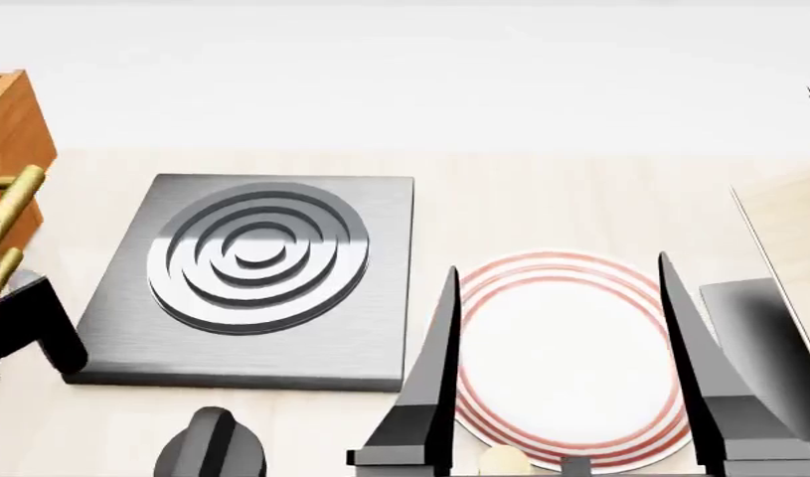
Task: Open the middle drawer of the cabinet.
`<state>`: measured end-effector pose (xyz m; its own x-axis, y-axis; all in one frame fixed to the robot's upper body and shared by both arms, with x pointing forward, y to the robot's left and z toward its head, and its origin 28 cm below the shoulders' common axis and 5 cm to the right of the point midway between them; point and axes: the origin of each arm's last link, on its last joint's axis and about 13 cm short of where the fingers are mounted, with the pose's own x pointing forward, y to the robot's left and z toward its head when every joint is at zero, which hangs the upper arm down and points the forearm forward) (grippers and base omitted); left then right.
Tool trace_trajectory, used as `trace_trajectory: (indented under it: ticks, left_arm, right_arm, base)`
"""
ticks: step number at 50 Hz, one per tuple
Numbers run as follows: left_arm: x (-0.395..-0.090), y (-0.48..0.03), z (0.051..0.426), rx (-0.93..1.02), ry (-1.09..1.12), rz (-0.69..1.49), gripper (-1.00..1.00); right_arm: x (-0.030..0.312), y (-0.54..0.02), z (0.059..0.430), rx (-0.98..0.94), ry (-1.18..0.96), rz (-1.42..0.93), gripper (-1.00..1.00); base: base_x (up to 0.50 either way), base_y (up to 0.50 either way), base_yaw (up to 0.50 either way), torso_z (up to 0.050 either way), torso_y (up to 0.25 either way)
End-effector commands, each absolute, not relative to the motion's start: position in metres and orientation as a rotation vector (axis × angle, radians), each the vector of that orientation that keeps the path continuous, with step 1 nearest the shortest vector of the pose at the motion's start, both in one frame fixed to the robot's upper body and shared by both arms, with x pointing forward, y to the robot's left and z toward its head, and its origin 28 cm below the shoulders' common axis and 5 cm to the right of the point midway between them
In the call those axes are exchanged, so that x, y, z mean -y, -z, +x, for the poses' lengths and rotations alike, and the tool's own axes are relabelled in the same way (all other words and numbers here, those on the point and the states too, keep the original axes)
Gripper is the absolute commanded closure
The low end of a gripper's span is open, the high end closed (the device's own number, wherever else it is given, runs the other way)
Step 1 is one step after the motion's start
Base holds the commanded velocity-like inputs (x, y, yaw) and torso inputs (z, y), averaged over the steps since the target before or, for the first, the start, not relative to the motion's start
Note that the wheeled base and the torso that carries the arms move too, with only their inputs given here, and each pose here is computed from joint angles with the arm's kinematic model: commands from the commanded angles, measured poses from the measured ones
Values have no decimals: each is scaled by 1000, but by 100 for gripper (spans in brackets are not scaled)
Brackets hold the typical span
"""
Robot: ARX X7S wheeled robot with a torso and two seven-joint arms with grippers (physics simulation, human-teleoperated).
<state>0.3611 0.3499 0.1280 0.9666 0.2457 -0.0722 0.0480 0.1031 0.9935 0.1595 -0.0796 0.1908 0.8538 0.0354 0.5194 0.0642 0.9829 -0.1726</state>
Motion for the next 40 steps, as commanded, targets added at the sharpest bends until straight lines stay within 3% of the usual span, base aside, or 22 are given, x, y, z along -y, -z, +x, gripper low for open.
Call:
trace_trajectory:
  ticks: [1,40]
  left_arm:
    - [-346,-159,361,-53,-252,1584,100]
    - [-307,-183,350,124,-156,1592,100]
  right_arm:
    - [80,-191,159,546,12,-188,-100]
    - [79,-191,159,544,4,-189,-100]
  base:
    - [0,0,0,0,0]
    - [0,0,1,2,9]
